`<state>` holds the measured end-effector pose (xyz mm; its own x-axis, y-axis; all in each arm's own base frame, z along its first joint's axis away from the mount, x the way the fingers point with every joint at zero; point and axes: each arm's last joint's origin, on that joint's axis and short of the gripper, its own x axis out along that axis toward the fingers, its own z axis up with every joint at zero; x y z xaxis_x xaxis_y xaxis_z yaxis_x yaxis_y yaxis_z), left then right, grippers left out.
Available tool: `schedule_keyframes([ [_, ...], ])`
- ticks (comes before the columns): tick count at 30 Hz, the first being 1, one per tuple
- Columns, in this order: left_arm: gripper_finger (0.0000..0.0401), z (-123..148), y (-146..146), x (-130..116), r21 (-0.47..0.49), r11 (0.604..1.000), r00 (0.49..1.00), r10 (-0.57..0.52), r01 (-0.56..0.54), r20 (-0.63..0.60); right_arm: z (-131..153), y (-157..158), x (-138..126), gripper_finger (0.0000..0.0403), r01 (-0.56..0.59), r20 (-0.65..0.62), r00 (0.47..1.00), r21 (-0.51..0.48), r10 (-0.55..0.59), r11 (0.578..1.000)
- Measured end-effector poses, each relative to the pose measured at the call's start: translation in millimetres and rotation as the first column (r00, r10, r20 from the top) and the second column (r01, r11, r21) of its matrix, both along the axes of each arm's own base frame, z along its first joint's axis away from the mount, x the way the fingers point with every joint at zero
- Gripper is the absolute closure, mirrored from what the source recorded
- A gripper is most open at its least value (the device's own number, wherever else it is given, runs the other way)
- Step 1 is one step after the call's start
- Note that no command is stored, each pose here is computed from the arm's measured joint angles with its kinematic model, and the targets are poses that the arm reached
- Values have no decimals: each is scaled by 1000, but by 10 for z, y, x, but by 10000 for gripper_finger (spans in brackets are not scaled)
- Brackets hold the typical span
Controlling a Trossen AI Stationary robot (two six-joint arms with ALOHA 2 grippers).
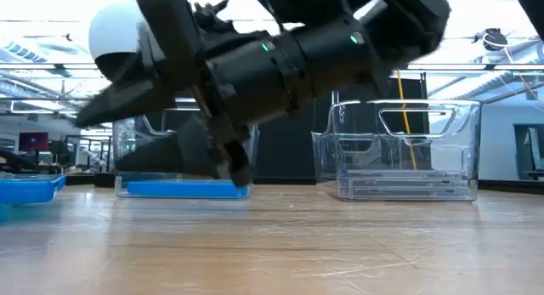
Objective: Pick & place jewel cases by type
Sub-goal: Put the blue CD case into the left transparent bin
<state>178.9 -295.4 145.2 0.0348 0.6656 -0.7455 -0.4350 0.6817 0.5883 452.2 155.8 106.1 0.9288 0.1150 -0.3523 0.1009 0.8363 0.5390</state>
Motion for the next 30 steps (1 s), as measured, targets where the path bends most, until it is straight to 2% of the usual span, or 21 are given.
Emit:
schedule_keyframes([
  [4, 387, 0, -20, -34, 0, 1000, 1000, -22, 22, -10, -64, -2, -72, 170, 143, 12, 990, 38, -143, 989],
  [14, 392, 6, -63, -99, 31, 985, 985, -170, 171, -42, -96, 114, -134, 170, 212, -33, 977, 144, -209, 967],
  [17, 397, 10, -59, -85, 46, 978, 979, -202, 204, -38, -132, 203, -170, 170, 260, -24, 965, 121, -259, 958],
  [24, 398, 16, -18, -8, 68, 967, 969, -243, 246, -53, -108, 262, -110, 170, 253, -11, 967, 142, -254, 957],
  [30, 398, 16, 9, 33, 76, 961, 963, -260, 265, -69, -222, 309, 61, 170, 176, -13, 984, 199, -177, 964],
])
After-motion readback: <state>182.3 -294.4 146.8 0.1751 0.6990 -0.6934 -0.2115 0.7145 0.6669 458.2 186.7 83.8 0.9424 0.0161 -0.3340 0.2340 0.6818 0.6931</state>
